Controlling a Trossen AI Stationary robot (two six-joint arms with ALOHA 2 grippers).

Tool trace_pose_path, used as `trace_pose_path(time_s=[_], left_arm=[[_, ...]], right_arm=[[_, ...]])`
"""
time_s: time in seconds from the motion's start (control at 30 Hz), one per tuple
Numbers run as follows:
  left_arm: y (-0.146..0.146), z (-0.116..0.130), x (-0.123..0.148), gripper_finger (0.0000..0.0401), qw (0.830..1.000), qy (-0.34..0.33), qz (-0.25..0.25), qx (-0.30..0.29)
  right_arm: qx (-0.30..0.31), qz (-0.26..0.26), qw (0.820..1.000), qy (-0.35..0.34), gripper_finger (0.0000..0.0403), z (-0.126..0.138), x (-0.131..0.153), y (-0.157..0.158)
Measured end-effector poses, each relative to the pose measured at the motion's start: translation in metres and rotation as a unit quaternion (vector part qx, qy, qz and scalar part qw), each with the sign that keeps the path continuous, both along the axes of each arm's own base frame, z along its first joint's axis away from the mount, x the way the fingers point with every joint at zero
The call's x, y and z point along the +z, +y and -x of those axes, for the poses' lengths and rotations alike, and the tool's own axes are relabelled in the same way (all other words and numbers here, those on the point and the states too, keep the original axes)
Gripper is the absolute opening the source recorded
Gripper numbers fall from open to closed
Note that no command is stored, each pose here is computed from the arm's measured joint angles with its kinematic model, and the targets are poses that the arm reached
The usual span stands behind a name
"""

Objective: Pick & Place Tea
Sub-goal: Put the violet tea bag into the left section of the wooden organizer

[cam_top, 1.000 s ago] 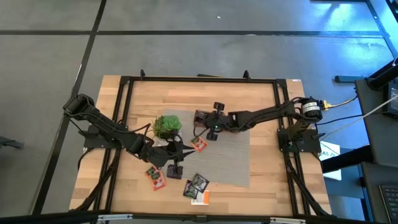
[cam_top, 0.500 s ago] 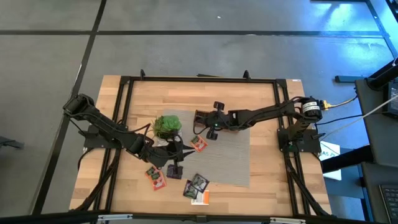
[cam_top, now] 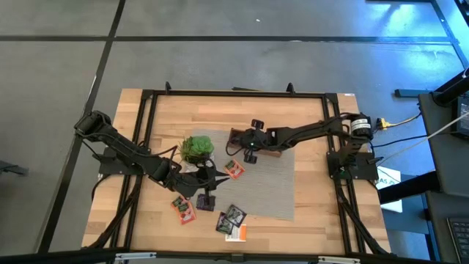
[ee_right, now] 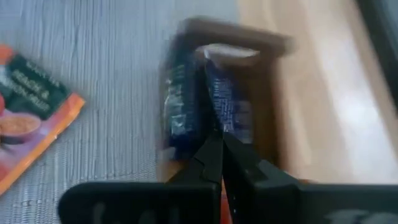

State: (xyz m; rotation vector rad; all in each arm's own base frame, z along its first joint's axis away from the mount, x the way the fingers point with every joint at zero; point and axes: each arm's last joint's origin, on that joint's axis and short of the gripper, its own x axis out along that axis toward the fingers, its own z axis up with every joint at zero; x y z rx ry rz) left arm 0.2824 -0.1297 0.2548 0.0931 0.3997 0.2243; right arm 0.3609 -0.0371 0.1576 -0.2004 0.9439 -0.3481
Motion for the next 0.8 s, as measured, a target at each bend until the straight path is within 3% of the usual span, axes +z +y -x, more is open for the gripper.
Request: trace_pose_path(time_s=[0.17, 0.57, 0.8], left_arm=[[0.000, 0.000, 0.000, 0.0041, 1.000, 0.002, -0.001, 0.000], [0.000, 0.000, -0.001, 0.0038, 1.000, 0.003, 0.001, 0.002], [0.000, 0.000, -0.001, 0.0042, 1.000, 0.003, 0.003, 0.002]], right_arm=[[-0.002, 0.002, 1.000, 0.014, 0.0010, -0.003, -0.011, -0.002], [0.003, -0.001, 1.000, -0.001, 0.0014, 0.000, 0.000, 0.001], [-0.023, 0.018, 1.000, -0.010, 0.0081, -0.001, 0.004, 0.001]])
